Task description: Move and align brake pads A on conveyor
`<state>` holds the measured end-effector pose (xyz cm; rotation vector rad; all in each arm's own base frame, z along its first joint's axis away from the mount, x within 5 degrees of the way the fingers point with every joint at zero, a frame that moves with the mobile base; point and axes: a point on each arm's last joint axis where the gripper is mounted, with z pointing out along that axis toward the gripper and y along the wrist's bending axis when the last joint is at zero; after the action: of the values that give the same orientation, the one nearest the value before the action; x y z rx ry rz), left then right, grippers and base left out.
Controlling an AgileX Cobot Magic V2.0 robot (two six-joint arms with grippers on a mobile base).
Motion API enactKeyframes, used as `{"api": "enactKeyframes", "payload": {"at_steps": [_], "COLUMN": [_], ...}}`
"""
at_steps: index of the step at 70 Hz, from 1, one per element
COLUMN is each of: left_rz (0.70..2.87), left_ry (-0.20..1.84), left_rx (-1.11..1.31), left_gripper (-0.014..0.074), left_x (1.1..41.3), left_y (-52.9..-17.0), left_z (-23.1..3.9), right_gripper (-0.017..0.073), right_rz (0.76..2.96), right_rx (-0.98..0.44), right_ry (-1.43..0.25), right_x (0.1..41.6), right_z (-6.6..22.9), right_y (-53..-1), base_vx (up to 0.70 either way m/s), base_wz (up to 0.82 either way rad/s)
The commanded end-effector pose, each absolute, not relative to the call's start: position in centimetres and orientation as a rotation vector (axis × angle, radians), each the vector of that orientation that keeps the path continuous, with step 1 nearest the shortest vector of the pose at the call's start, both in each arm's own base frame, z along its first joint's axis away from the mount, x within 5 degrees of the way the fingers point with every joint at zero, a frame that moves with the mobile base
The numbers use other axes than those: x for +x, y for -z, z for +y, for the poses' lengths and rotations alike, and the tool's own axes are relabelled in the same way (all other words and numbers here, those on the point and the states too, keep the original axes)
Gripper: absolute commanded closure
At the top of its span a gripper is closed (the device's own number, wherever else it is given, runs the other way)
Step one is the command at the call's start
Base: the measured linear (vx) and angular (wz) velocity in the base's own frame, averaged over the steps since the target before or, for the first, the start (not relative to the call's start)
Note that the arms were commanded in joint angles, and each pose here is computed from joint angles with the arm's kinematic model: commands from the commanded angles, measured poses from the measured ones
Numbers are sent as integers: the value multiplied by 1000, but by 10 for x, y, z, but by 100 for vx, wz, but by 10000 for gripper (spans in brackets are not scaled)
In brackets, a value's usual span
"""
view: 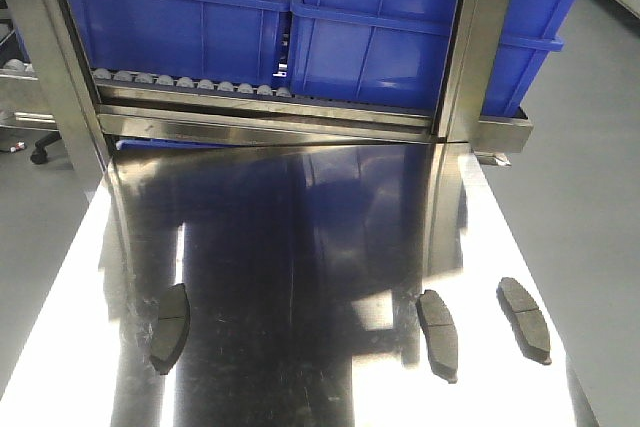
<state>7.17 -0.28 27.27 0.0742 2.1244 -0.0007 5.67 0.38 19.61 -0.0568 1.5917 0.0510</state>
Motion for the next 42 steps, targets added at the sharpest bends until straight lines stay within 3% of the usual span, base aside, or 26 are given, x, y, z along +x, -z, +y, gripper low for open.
{"api": "enactKeyframes", "payload": {"at_steps": [1,42], "left_rz": [2024,2024], "left_ry": [12,12], "left_rx": [68,68], "left_gripper": [438,438], "left_x": [75,75], "left_y": [-288,-288], "left_z": [-4,-4], "right_gripper": [563,563], "right_rz": [1515,1494], "right_rx": [-62,-61], "right_ry": [-40,-42], "right_x": [56,56], "right_z": [4,4], "right_y": [-201,-204], "base_vx": [0,0], "base_wz": [0,0]}}
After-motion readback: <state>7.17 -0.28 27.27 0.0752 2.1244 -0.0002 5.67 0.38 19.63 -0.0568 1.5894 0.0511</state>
